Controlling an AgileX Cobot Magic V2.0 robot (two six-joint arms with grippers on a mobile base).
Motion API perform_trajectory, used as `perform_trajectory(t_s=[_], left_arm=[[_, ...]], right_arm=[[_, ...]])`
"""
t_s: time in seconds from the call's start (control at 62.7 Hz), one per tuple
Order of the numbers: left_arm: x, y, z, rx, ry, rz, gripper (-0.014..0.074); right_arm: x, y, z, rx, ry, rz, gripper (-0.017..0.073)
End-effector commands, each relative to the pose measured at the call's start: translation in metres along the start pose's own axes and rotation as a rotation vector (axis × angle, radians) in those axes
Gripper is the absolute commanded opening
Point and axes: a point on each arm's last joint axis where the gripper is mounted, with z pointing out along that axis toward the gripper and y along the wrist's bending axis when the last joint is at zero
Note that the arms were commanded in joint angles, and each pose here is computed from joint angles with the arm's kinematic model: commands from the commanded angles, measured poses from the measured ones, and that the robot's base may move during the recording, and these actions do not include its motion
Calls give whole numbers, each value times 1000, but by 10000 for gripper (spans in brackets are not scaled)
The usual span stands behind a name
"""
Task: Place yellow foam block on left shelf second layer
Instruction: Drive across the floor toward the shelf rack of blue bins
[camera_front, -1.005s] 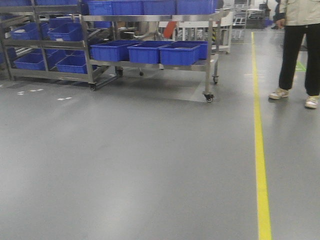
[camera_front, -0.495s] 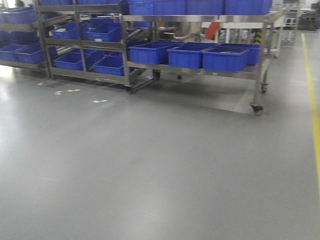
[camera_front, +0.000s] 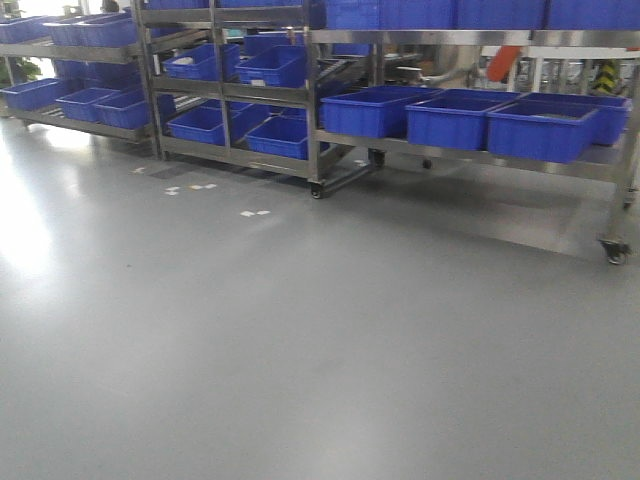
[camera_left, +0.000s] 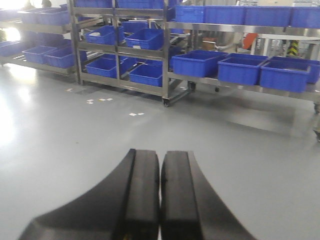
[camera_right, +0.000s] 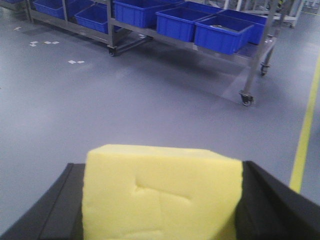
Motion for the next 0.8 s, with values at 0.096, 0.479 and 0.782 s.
perform_trajectory(t_s=[0.096, 0.479, 0.782], left_arm=[[1, -1, 1, 17, -58, -11, 136], [1, -1, 1, 17, -58, -11, 136], [1, -1, 1, 17, -58, -11, 136]], right_arm=[[-15, 0, -1, 0, -92, -25, 286], [-15, 0, -1, 0, -92, -25, 286], [-15, 0, -1, 0, -92, -25, 286]])
